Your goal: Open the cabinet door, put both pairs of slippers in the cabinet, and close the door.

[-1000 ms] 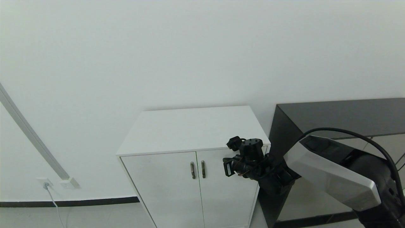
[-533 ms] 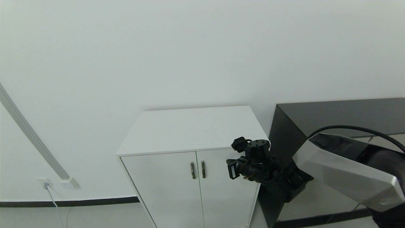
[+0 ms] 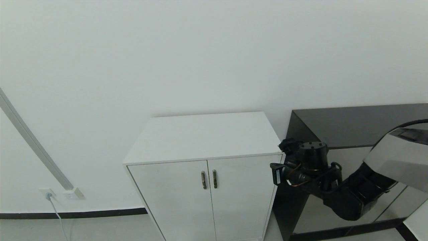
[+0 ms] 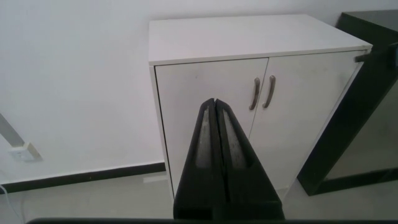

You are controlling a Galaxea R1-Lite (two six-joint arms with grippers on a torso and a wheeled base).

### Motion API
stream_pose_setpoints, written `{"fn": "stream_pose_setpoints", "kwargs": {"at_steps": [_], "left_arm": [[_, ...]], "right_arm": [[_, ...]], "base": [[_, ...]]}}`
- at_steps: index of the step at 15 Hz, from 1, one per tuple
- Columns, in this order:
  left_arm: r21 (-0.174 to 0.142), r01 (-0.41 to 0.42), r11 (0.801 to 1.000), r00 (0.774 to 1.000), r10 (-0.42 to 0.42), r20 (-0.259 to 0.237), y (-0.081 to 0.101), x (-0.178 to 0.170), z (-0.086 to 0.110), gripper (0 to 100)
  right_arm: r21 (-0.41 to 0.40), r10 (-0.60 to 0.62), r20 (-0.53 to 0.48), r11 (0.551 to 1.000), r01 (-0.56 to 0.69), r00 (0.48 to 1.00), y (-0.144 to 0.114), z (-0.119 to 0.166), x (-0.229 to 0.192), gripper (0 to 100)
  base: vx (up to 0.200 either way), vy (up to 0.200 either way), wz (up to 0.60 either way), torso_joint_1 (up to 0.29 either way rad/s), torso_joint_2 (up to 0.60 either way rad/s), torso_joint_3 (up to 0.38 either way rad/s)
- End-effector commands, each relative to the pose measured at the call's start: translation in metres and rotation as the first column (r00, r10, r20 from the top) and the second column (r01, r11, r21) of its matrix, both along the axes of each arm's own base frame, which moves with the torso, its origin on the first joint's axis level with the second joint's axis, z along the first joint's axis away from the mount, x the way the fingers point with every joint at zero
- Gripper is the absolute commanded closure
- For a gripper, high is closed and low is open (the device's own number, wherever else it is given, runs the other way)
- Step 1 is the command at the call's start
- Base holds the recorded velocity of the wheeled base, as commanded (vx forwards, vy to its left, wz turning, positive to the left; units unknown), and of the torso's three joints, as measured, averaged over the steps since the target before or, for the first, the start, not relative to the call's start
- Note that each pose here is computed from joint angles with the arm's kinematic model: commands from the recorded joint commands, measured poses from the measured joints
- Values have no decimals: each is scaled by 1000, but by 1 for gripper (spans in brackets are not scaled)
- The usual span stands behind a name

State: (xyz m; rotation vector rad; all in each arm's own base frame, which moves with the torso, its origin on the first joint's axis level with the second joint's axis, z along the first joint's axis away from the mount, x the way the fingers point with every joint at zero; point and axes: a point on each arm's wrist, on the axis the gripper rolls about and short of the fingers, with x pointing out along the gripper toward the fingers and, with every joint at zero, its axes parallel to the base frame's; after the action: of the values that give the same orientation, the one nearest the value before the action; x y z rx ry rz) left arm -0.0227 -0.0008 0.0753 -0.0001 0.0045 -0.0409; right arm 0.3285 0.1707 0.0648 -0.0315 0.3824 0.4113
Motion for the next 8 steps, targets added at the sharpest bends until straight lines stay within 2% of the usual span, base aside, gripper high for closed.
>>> {"fn": "stream_pose_setpoints", "kwargs": {"at_steps": [1, 2, 3, 8], "left_arm": [[0, 1, 1000, 1000, -1, 1, 0, 0, 0, 100], [0, 1, 1000, 1000, -1, 1, 0, 0, 0, 100], [0, 1, 1000, 1000, -1, 1, 0, 0, 0, 100], [-2, -1, 1000, 1000, 1, 0, 0, 0, 0, 100]], "right_arm": [[-1, -96, 39, 995, 96, 995, -25, 21, -10, 100], [-3, -101, 38, 995, 101, 994, -25, 21, -11, 100], [-35, -191, 40, 981, 193, 981, -39, 22, -17, 100], [-35, -213, 54, 976, 215, 976, -59, 42, -58, 100]], "base": [[0, 0, 0, 0, 0, 0], [0, 0, 0, 0, 0, 0], [0, 0, 0, 0, 0, 0], [0, 0, 0, 0, 0, 0]]}}
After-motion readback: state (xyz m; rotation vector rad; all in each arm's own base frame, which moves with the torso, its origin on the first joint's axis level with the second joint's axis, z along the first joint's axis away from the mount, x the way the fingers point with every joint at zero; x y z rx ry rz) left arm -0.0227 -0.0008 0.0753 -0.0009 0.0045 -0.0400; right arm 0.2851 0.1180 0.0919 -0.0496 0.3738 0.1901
